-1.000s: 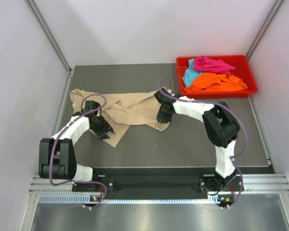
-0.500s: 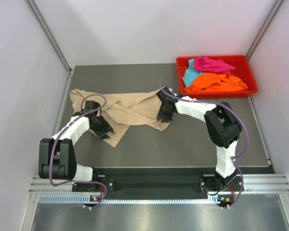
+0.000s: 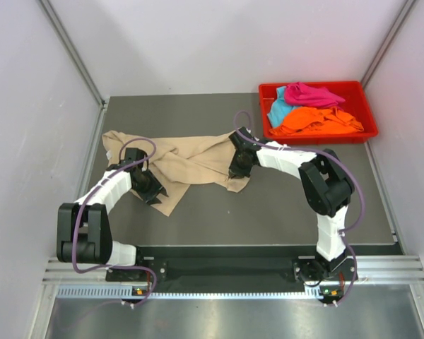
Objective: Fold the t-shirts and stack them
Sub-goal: Flatten the tshirt out
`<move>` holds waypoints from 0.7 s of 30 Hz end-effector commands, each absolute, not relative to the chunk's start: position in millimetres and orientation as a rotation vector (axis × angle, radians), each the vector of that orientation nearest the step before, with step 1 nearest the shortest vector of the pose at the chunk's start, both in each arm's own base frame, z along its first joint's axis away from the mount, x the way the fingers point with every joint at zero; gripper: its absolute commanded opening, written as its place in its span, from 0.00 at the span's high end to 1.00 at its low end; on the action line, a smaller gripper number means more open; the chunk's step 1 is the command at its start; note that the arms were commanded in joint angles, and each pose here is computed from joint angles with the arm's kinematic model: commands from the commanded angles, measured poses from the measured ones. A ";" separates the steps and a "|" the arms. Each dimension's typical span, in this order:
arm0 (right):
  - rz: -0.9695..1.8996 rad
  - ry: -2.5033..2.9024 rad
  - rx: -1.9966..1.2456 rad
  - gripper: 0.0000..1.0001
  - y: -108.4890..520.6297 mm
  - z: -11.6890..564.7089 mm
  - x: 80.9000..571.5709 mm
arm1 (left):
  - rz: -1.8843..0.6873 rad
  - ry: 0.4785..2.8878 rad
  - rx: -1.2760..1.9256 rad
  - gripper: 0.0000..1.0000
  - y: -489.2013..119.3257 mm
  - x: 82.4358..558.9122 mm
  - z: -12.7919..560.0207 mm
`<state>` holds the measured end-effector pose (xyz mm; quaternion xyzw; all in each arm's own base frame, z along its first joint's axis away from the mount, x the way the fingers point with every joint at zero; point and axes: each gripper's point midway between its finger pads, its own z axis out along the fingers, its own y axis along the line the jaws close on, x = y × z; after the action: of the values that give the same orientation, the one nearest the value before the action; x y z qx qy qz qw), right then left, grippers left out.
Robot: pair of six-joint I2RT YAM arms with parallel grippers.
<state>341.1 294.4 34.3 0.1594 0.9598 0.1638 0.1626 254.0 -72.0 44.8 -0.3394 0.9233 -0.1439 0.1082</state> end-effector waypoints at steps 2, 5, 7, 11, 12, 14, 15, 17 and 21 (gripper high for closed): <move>0.501 2.706 0.469 0.89 297.7 41.3 350.9 | -0.435 2.697 -0.968 0.58 -72.0 257.8 52.9; 0.499 2.709 0.465 0.80 297.5 39.2 350.3 | -0.417 2.693 -0.985 0.57 -69.9 257.4 52.4; 0.498 2.709 0.465 0.80 296.7 38.1 350.4 | -0.397 2.692 -1.003 0.57 -67.8 255.5 51.6; 0.494 2.710 0.446 1.00 295.0 35.3 349.9 | -0.407 2.697 -1.045 0.56 -69.8 251.3 47.8; 0.492 2.705 0.433 1.00 294.5 37.4 350.6 | -0.397 2.706 -1.060 0.57 -69.4 248.0 44.3; 0.481 2.687 0.402 1.00 291.8 44.5 352.5 | -0.369 2.712 -1.122 0.55 -67.7 241.1 40.9; 0.480 2.678 0.394 1.00 290.4 47.4 353.4 | -0.360 2.720 -1.143 0.55 -67.4 236.2 38.4; 0.467 2.658 0.371 1.00 285.4 54.7 353.7 | -0.369 2.719 -1.194 0.55 -69.6 231.1 35.3; 0.464 2.643 0.345 1.00 280.8 61.6 350.6 | -0.280 2.739 -1.294 0.56 -63.7 211.9 25.5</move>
<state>338.3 287.0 31.9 0.1333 0.9638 0.1535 0.1724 226.5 -68.5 26.2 -0.3948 0.9096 -0.1139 0.0623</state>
